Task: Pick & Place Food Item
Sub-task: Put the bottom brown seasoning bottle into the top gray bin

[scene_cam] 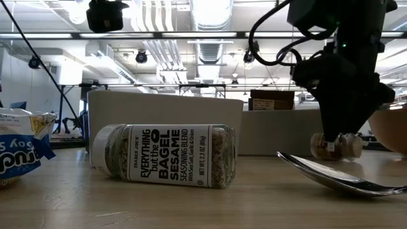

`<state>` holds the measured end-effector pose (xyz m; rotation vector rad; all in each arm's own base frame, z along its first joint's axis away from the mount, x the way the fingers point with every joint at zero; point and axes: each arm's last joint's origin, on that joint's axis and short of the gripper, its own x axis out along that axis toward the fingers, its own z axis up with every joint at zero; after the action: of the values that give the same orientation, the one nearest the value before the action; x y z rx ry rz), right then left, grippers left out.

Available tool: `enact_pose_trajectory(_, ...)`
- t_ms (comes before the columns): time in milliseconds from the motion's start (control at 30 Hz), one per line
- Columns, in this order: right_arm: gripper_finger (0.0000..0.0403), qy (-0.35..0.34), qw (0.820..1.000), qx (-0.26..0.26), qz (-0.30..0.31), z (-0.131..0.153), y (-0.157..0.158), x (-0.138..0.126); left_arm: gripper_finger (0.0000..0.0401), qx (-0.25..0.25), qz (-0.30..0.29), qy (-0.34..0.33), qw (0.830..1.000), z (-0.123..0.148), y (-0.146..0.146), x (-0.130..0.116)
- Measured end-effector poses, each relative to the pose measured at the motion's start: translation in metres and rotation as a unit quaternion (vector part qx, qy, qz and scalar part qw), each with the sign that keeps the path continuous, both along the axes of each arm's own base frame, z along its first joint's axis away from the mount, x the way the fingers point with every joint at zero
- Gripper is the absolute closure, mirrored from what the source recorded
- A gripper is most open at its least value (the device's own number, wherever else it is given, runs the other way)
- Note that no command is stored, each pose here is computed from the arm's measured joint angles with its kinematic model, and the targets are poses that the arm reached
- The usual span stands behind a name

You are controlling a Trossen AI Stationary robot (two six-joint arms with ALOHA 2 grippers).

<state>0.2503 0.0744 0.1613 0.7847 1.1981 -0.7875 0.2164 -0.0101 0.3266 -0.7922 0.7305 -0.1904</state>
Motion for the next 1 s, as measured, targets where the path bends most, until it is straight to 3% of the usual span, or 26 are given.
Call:
enact_pose_trajectory(700,0.0204,-0.019,0.997,0.002,0.076,-0.0062,-0.0047,0.0034,0.0072,0.0,0.004,0.0,1.0,0.0,0.0017,0.0001)
enact_pose_trajectory(1000,0.0204,-0.02,0.996,0.023,0.078,-0.0062,-0.0033,0.0038,0.0072,-0.001,0.005,0.0,1.0,0.0,0.0017,0.0001)
